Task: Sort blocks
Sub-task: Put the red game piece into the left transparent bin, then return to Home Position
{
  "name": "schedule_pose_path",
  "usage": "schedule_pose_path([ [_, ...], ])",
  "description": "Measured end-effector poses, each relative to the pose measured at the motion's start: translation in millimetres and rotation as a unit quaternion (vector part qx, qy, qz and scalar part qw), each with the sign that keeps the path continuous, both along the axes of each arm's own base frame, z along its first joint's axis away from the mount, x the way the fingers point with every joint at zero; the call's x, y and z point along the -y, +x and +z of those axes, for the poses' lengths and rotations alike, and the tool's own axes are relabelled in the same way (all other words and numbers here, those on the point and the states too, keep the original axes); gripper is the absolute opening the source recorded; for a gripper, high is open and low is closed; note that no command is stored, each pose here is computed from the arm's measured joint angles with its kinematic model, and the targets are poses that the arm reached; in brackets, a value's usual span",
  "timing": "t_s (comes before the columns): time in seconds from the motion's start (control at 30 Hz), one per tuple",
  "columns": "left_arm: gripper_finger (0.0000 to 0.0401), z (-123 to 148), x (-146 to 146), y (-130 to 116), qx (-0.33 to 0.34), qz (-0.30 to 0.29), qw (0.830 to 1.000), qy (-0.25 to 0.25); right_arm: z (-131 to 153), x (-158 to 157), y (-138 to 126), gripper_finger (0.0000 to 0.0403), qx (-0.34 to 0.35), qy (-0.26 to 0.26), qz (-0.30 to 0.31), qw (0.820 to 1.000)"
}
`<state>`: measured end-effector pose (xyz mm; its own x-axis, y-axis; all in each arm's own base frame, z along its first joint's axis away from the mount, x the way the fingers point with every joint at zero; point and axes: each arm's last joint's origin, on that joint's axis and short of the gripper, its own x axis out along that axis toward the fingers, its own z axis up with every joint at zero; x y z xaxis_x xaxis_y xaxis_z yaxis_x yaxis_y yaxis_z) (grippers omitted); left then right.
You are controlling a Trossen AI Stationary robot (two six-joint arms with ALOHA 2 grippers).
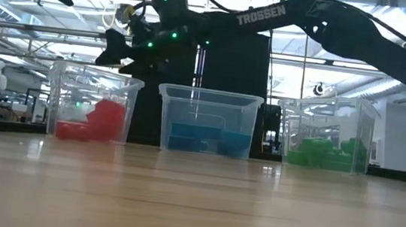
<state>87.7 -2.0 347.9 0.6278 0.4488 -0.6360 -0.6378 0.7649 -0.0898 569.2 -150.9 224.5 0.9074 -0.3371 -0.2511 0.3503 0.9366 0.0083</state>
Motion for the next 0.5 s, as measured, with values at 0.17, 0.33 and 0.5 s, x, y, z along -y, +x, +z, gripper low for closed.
schedule_pose_path([
  [0.17, 0.0336, 0, 0, 0, 0.0, 0.0, 1.0, 0.0, 10, -4, -2, 0.0363, -0.003, -0.013, 0.007, 1.0],
  [0.33, 0.0336, 0, 0, 0, -0.004, -0.006, 1.0, 0.006, 71, -19, -22, 0.0365, -0.004, -0.051, 0.027, 0.998],
  [0.5, 0.0336, 0, 0, 0, -0.011, -0.016, 1.0, 0.023, 182, -39, -82, 0.0365, 0.021, -0.117, 0.046, 0.992],
])
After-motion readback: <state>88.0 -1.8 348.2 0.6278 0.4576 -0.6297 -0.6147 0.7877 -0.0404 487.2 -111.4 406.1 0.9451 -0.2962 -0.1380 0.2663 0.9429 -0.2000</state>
